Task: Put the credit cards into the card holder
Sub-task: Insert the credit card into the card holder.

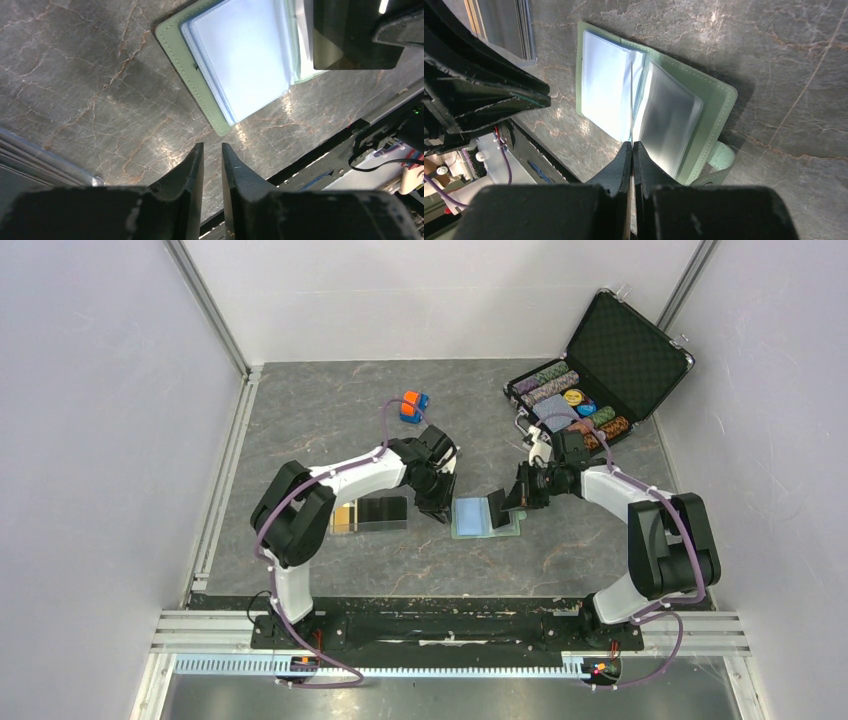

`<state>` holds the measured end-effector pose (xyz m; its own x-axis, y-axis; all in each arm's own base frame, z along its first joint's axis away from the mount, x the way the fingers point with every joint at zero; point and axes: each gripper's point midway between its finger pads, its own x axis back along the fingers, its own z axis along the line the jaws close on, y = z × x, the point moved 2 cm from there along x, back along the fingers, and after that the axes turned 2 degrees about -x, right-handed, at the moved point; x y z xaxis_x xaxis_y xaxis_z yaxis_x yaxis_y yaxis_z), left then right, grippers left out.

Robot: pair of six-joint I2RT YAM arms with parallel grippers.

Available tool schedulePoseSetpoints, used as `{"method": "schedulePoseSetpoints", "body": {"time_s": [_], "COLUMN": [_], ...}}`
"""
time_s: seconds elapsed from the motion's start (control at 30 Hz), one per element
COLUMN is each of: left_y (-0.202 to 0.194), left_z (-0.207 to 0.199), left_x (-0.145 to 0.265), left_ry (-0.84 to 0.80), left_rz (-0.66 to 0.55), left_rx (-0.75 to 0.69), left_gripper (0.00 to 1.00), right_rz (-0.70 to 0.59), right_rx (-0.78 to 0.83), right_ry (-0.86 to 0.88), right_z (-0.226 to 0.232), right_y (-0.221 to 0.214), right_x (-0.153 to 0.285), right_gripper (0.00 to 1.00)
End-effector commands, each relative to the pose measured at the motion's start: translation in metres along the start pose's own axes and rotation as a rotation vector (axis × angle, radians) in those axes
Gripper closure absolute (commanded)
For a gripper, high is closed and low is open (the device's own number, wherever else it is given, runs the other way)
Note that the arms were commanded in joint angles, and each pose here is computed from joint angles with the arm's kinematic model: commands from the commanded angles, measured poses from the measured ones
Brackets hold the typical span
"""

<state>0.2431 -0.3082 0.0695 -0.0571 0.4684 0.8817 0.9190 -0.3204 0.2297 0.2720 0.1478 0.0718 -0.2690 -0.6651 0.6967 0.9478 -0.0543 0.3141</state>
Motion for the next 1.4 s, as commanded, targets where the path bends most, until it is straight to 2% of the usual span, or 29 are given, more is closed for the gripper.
{"method": "schedulePoseSetpoints", "body": {"time_s": [0.0,0.17,0.43,0.83,1.37], "left_y": [0.003,-0.005,-0.01,-0.015,-0.017], "left_z": [0.006,0.011,0.013,0.016,0.016], "left_x": [-0.004,-0.015,-0.024,-0.033,-0.036], "left_ry": [0.032,0.047,0.057,0.061,0.06], "left_rz": [0.009,0.044,0.079,0.11,0.125], "left_rx": [-0.045,-0.028,-0.024,-0.02,-0.023], "left_gripper": [0.77,0.83,0.88,0.89,0.92], "right_rz": [-0.03,-0.037,-0.041,-0.014,-0.043], "right_rx": [0.007,-0.021,-0.043,-0.071,-0.13], "right_ry": [0.061,0.091,0.123,0.132,0.207], "right_z": [0.006,0.006,0.005,-0.001,0.004], "right_y": [0.001,-0.005,-0.003,-0.006,-0.012], "right_x": [-0.002,-0.008,-0.016,-0.026,-0.032], "right_gripper": [1.0,1.0,1.0,1.0,1.0]}}
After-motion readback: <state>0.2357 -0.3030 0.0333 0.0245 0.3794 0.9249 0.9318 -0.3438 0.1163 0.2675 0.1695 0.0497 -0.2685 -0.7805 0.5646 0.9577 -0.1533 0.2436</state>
